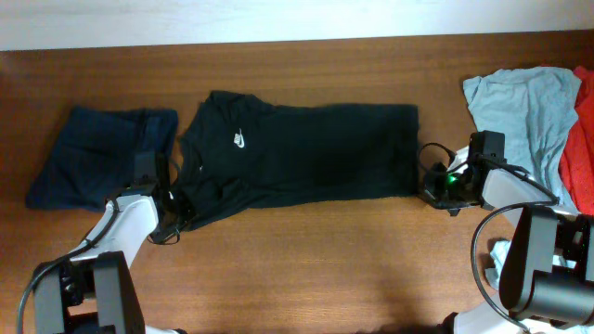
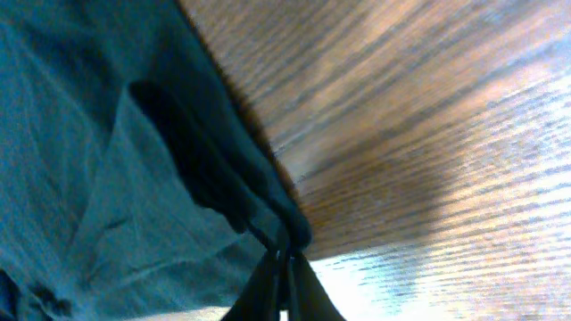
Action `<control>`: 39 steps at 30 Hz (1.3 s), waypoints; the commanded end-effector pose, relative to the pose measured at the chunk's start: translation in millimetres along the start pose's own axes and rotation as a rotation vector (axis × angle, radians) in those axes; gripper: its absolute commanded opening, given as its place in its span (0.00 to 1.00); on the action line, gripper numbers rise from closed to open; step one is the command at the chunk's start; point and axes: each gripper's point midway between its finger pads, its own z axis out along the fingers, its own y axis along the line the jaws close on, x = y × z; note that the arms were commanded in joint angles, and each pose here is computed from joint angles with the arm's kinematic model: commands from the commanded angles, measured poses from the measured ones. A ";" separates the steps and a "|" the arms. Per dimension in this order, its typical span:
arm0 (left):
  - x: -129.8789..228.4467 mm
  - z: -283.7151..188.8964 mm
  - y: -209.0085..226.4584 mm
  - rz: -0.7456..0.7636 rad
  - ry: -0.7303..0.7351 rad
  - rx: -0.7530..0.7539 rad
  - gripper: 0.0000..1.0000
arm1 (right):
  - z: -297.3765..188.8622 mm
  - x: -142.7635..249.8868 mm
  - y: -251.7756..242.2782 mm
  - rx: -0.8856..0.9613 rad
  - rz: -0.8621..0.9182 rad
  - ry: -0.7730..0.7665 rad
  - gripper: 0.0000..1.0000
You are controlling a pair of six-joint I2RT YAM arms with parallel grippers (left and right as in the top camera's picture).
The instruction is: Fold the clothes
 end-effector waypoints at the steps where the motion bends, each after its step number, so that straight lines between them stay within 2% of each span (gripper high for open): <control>1: 11.2 9.2 13.9 0.009 0.051 -0.056 0.01 | 0.5 0.8 -9.3 0.026 -0.011 0.007 0.04; 7: 9.2 -6.0 10.1 0.052 0.068 -0.047 0.00 | -34.1 -6.2 -49.6 0.203 0.053 -0.016 0.04; 11: 4.1 -21.0 7.5 0.073 0.054 -0.039 0.01 | -52.5 -4.0 -64.5 0.254 0.043 -0.013 0.04; 17: 5.5 -30.8 9.6 0.095 0.049 -0.044 0.00 | -59.9 9.9 -82.7 0.345 0.058 0.034 0.04; 22: 7.8 -31.2 14.6 0.096 0.057 -0.069 0.01 | -60.1 10.1 -82.9 0.347 0.059 0.035 0.05; 23: 8.0 -31.3 14.8 0.096 0.058 -0.070 0.02 | -60.2 10.2 -83.0 0.347 0.059 0.035 0.13; 24: 8.4 -31.3 14.9 0.096 0.059 -0.070 0.08 | -60.2 10.5 -83.0 0.347 0.059 0.037 0.23; 25: 9.1 -31.4 15.3 0.096 0.062 -0.072 0.15 | -60.2 10.6 -83.0 0.348 0.059 0.037 0.43; 26: 10.6 -31.5 16.1 0.096 0.068 -0.075 0.25 | -60.3 10.6 -83.2 0.348 0.060 0.037 0.57; 27: 12.2 -31.7 17.0 0.096 0.075 -0.078 0.34 | -60.3 10.1 -83.2 0.347 0.060 0.035 0.63; 28: 13.4 -31.8 17.6 0.097 0.080 -0.080 0.40 | -60.4 9.7 -83.0 0.347 0.060 0.034 0.67; 31: 14.1 -32.2 18.0 0.123 0.085 -0.081 0.49 | -60.8 8.4 -81.3 0.341 0.059 0.031 0.69; 36: 8.4 -39.4 14.8 0.142 0.072 -0.073 0.51 | -59.4 9.7 -76.1 0.311 0.060 0.040 0.71; 39: 2.9 -46.3 2.8 0.183 0.056 -0.013 0.50 | -58.9 10.4 -74.7 0.302 0.061 0.044 0.72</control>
